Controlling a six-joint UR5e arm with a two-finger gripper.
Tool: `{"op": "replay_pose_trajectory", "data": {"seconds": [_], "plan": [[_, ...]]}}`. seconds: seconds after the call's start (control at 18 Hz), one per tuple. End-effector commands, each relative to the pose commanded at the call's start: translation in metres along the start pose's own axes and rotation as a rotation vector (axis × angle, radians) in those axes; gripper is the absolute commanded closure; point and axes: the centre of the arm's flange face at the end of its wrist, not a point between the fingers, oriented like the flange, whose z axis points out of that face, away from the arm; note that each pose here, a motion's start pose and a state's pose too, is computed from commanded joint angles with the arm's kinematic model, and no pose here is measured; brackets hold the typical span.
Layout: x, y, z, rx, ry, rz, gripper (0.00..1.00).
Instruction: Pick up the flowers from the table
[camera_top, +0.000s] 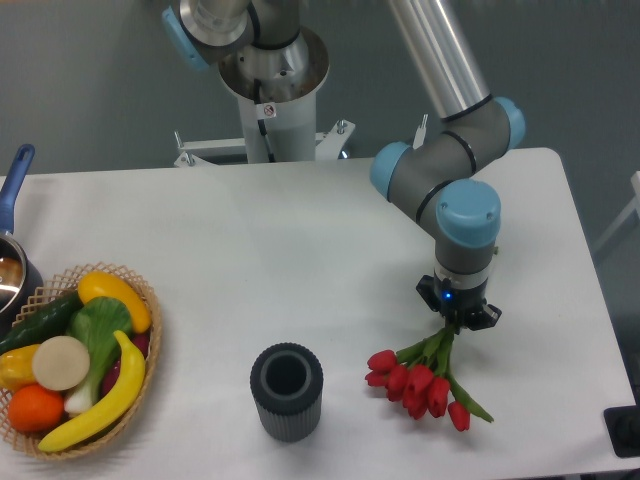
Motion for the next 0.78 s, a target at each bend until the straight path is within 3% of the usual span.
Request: {"op": "replay_pose_trajectory", "data": {"seconds": [0.22, 0.5, 0.78], "plan": [[-0.027, -0.008, -0.026, 0.001, 0.002, -0.001, 1.00], [-0.053, -0.020, -0.060, -0.018, 0.087, 0.004, 1.00], [-0.065, -0.028, -0.070, -0.033, 0.136, 0.010, 1.00]]}}
